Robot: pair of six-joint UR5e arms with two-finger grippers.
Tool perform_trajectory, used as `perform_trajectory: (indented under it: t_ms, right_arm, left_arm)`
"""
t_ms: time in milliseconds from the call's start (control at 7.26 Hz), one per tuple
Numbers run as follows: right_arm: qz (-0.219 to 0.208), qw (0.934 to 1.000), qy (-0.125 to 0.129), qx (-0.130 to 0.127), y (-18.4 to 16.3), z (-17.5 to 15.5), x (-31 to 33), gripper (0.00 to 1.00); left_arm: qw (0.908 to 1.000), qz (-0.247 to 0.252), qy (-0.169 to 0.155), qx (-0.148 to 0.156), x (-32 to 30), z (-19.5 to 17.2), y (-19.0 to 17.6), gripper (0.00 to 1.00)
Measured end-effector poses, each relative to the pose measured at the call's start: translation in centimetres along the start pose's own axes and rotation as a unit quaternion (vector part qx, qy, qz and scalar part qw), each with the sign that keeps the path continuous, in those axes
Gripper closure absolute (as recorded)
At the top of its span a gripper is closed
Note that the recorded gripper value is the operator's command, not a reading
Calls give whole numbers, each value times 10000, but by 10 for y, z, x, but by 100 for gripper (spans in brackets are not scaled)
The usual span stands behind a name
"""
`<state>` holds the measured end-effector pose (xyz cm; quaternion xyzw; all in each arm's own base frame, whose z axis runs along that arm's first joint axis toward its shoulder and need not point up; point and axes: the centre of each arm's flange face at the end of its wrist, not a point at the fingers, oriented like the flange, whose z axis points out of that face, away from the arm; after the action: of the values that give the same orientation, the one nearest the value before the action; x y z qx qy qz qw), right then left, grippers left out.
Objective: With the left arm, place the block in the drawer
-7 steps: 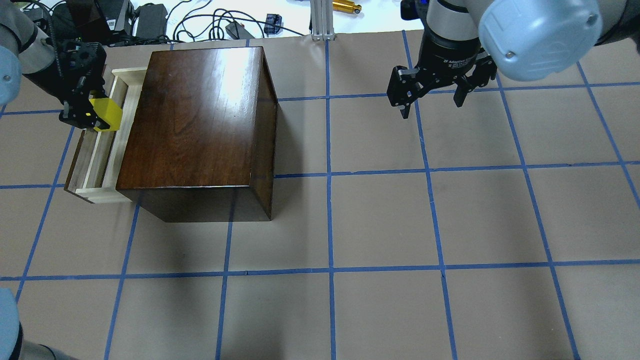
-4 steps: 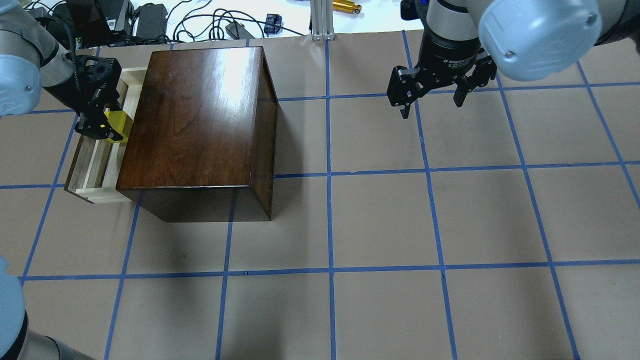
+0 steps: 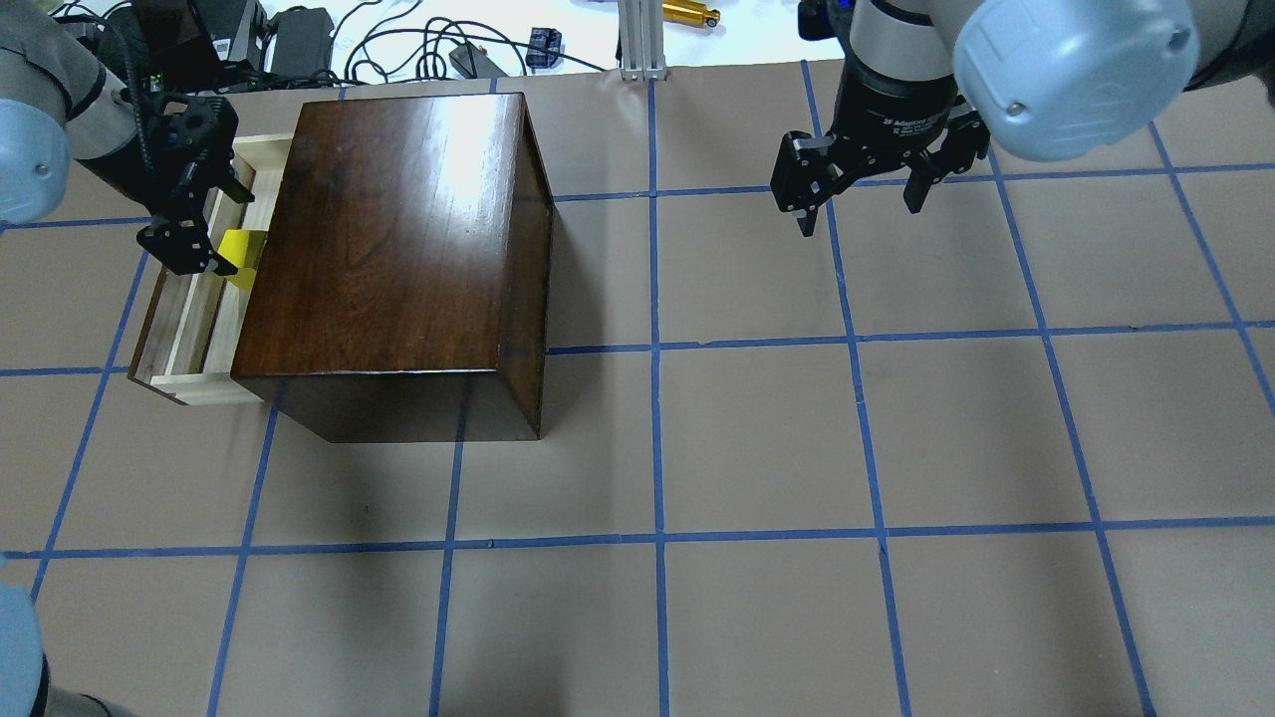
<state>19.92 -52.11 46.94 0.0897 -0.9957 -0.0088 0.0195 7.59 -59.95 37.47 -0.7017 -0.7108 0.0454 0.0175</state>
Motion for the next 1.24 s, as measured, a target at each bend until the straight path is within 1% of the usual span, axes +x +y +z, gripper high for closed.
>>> perform_trajectory:
  t_ms: [138, 276, 413, 551, 689, 827, 964, 1102, 1240]
  right_arm:
    - [-1, 10000, 0, 0, 0, 0, 0, 0]
    - [-1, 10000, 0, 1, 0, 0, 0, 0]
    - [-1, 10000, 0, 1, 0, 0, 0, 0]
    - [-1, 10000, 0, 0, 0, 0, 0, 0]
    - [-1, 10000, 0, 0, 0, 0, 0, 0]
    - [-1, 10000, 0, 0, 0, 0, 0, 0]
    - [-1, 10000, 0, -1, 0, 0, 0, 0]
    - [-1, 10000, 0, 0, 0, 0, 0, 0]
    - [-1, 10000, 0, -1, 0, 0, 0, 0]
  left_arm:
    - [9999, -145, 21, 10, 15, -33, -9, 0]
    - [9989, -470, 79, 28, 33, -66, -20, 0]
    - [9960, -882, 107, 27, 51, -91, -32, 0]
    - [9914, -1305, 121, 6, 66, -106, -48, 0]
    - [9827, -1846, 142, -26, 77, -112, -68, 0]
    - [9681, -2500, 144, -48, 83, -112, -85, 0]
    - [9459, -3242, 103, -61, 84, -111, -102, 0]
    - [9202, -3914, -60, -76, 81, -112, -120, 0]
    - [8994, -4360, -283, -142, 78, -111, -140, 0]
